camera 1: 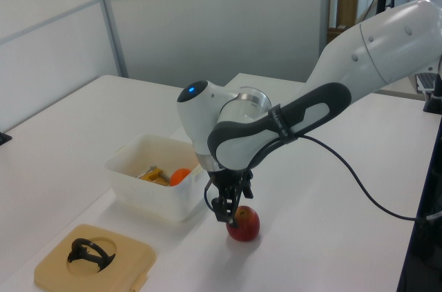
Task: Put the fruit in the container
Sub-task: 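Close the gripper around the red apple, then lift the apple and carry it over the container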
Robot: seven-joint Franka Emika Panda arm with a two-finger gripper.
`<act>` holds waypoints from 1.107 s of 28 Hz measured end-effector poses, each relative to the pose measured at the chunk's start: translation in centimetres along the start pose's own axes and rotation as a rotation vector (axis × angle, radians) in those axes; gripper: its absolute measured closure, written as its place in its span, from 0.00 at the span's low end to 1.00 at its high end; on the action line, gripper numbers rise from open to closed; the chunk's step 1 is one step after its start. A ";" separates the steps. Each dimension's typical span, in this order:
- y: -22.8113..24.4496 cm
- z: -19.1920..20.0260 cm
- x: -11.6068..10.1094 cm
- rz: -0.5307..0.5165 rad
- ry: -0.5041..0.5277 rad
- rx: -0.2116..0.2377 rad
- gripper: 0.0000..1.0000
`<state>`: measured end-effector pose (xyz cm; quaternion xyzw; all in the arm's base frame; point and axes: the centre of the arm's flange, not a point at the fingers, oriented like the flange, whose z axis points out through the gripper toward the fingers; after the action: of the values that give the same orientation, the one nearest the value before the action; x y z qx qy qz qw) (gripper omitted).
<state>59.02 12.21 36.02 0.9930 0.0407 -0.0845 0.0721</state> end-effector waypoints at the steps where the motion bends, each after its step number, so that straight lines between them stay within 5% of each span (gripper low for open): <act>1: -0.1 0.6 0.0 -0.004 0.000 0.002 0.00; 14: -0.3 3.1 0.3 -0.010 0.004 0.007 0.13; 26: 3.1 -8.8 1.5 0.033 0.225 0.017 0.13; 31: 3.9 -10.8 2.3 0.030 0.307 0.001 0.13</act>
<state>63.38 10.19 46.69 0.9948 0.0361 0.0695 0.0657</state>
